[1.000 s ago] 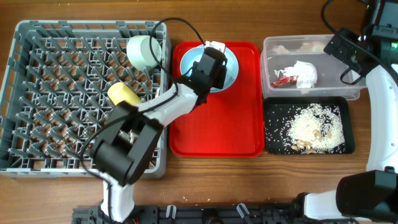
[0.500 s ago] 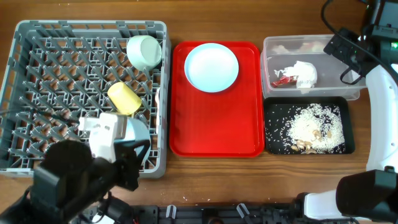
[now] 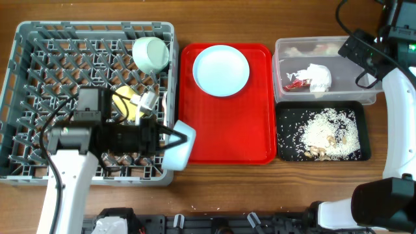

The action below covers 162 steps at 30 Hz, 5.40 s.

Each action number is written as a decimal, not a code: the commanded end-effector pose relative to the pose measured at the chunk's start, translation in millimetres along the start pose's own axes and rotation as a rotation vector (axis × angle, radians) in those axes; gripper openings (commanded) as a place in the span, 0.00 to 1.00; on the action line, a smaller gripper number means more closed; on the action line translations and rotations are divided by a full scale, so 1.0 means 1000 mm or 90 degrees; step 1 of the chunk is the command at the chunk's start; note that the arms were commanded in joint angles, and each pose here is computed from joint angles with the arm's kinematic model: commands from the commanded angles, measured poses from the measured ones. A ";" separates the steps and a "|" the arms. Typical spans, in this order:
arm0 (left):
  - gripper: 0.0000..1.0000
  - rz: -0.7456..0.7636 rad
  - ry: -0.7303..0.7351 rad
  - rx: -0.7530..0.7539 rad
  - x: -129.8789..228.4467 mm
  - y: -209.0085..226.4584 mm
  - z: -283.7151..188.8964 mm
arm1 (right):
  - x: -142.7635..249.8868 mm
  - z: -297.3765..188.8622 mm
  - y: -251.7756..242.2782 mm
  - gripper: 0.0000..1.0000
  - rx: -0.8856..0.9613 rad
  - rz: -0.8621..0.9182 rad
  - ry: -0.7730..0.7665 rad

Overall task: Sort waste into correct bins and load items into the dishwasher rack
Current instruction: 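Lower the light-blue plate into the rack's near row and release, then reach the left gripper to the white plate on the red tray and grasp it, then stand the white plate upright in the rack and release it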

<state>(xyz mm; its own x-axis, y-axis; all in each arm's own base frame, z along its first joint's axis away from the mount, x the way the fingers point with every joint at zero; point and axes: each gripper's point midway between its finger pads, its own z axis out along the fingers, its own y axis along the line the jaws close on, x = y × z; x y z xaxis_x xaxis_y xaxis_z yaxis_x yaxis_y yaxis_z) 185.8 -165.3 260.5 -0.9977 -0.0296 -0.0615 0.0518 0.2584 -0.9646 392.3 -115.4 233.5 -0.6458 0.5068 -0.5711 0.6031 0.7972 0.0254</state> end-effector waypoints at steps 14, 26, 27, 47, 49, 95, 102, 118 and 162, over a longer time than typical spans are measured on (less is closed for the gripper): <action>0.04 -0.165 -0.113 -0.017 -0.022 0.116 -0.034 | 0.000 0.005 -0.004 1.00 0.014 -0.004 0.003; 0.12 -0.200 -0.169 -0.101 -0.025 0.154 -0.061 | 0.000 0.005 -0.004 1.00 0.014 -0.004 0.003; 0.20 -0.200 -0.171 -0.101 -0.026 0.154 -0.061 | 0.000 0.005 -0.004 1.00 0.014 -0.004 0.003; 0.07 -0.148 -0.190 -0.540 -0.057 0.122 -0.082 | 0.001 0.005 -0.003 1.00 0.014 -0.004 0.003; 0.06 -0.189 -0.222 -0.658 -0.054 0.151 -0.090 | 0.001 0.005 -0.003 1.00 0.014 -0.004 0.003; 0.49 0.346 -0.243 -0.712 -0.242 0.131 0.214 | 0.001 0.005 -0.003 1.00 0.014 -0.004 0.003; 0.53 0.306 -0.147 -0.729 -0.220 0.178 0.227 | 0.001 0.005 -0.003 1.00 0.014 -0.004 0.003; 0.04 0.330 -0.177 -0.723 -0.207 0.102 0.191 | 0.001 0.005 -0.003 1.00 0.014 -0.004 0.003; 1.00 -0.036 -0.432 -0.338 -0.178 0.017 -0.216 | 0.000 0.005 -0.003 1.00 0.014 -0.004 0.003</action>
<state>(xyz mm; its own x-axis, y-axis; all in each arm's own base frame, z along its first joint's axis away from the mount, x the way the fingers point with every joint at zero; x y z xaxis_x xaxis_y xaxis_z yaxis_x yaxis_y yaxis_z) 376.5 64.4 263.2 -0.8012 -0.5467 -0.2434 -0.2141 0.6417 -0.7365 392.3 -115.4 233.4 -0.6460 0.5068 -0.5707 0.6030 0.7973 0.0255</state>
